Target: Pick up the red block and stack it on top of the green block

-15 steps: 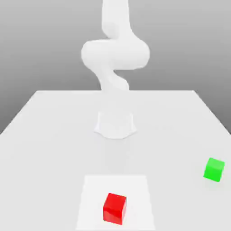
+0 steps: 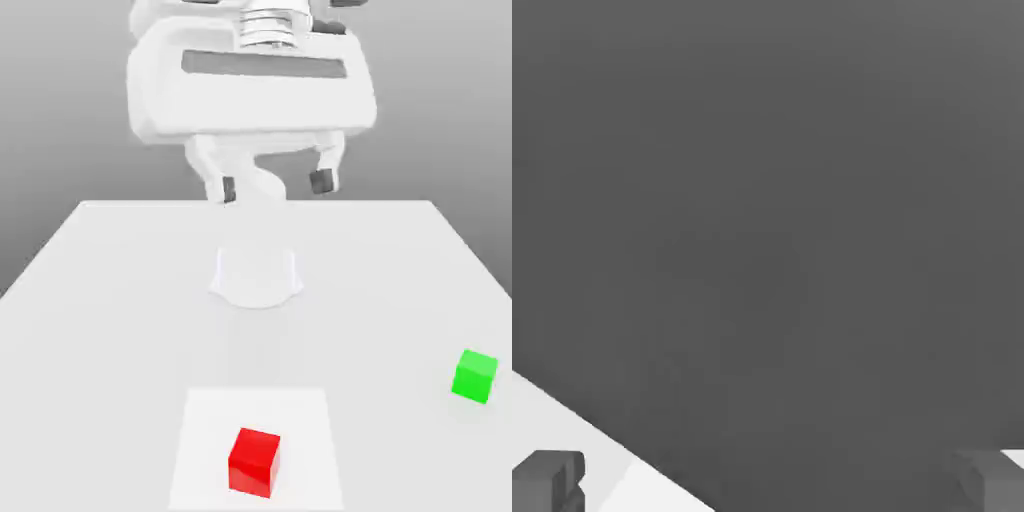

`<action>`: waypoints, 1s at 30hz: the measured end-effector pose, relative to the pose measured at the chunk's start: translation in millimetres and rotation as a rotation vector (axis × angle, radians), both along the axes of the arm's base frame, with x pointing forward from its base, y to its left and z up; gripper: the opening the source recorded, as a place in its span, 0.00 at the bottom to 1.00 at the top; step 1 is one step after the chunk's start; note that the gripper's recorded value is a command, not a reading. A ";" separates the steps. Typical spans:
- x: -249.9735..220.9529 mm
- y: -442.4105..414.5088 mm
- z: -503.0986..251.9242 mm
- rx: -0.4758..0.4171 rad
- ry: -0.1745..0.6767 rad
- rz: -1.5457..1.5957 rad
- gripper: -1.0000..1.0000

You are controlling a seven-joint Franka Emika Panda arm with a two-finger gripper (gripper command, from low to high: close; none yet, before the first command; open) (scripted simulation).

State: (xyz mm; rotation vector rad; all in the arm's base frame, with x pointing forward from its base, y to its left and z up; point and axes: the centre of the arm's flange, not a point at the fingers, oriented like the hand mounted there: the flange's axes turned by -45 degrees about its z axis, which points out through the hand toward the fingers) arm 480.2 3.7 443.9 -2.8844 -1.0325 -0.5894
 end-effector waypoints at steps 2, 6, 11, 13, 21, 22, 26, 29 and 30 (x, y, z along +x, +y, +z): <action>3.9 2.1 -32.5 -0.029 0.038 0.074 0.50; 4.9 4.8 -95.9 -0.090 0.112 0.222 0.50; -5.2 4.3 -170.2 -0.169 0.204 0.410 0.50; -12.1 0.8 -197.5 -0.202 0.242 0.483 0.50; -23.3 -4.5 -293.7 -0.250 0.294 0.591 0.00; -23.3 -4.5 -293.7 -0.250 0.294 0.591 0.00; -23.6 -4.5 -293.9 -0.249 0.297 0.591 0.00; -22.9 -4.4 -286.5 -0.250 0.295 0.592 0.00; -22.4 -4.3 -276.0 -0.251 0.295 0.593 0.00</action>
